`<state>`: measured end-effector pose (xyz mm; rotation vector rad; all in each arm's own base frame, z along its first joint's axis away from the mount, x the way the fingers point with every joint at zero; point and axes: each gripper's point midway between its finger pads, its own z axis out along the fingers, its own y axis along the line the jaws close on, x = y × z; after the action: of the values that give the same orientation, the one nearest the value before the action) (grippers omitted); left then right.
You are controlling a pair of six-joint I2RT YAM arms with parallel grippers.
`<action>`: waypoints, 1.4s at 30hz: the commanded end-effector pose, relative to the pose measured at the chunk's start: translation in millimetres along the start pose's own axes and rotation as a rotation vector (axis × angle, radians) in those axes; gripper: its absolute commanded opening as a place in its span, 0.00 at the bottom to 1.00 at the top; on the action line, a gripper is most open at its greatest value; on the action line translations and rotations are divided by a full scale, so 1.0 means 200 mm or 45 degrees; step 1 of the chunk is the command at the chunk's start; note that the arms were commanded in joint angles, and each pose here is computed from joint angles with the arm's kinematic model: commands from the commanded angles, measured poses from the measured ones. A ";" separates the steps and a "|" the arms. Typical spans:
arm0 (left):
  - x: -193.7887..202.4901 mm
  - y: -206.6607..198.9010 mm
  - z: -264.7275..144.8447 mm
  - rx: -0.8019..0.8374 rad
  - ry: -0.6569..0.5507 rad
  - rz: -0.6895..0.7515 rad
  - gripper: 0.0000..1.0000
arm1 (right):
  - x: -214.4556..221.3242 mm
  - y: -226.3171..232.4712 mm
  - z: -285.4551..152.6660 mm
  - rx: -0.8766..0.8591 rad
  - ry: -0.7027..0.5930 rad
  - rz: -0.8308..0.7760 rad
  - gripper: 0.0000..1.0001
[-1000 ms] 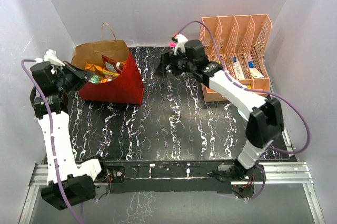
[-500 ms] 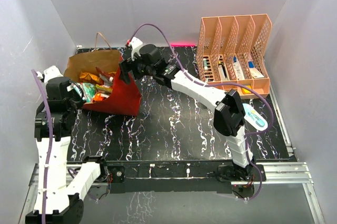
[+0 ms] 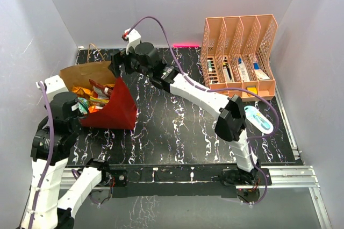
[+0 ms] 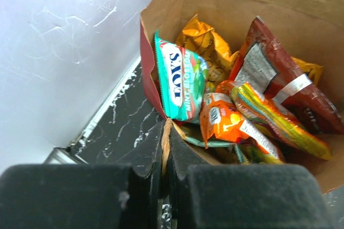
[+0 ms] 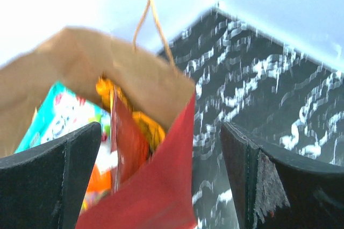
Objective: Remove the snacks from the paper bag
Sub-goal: Move the paper bag to the center of the board.
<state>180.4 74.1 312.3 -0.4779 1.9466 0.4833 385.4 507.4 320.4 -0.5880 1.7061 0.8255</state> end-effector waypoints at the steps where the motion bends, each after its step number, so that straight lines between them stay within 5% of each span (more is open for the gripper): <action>1: 0.00 -0.04 -0.03 0.076 -0.035 -0.150 0.02 | -0.34 0.06 0.11 -0.064 -0.339 -0.072 0.96; 12: 0.05 -0.14 -0.13 0.282 0.025 -0.368 0.05 | -0.43 0.18 0.33 -0.197 -0.676 -0.290 0.94; 18: 0.06 -0.15 -0.17 0.333 0.023 -0.455 0.07 | -0.36 0.14 0.42 -0.147 -0.744 -0.301 0.78; 27: 0.06 -0.21 -0.16 0.379 0.073 -0.462 0.13 | -0.45 0.11 0.36 -0.081 -0.781 -0.263 0.09; 32: -0.05 -0.31 -0.14 0.420 0.081 -0.475 0.15 | -0.60 0.00 0.15 0.108 -0.755 -0.172 0.08; 42: -0.56 -0.41 0.01 0.292 -0.051 -0.315 0.10 | -0.47 -0.14 -0.23 0.281 -0.572 -0.002 0.08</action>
<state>246.5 9.0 358.5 -0.5777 1.9466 0.0378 416.8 501.0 331.3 -0.4393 1.4640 0.6320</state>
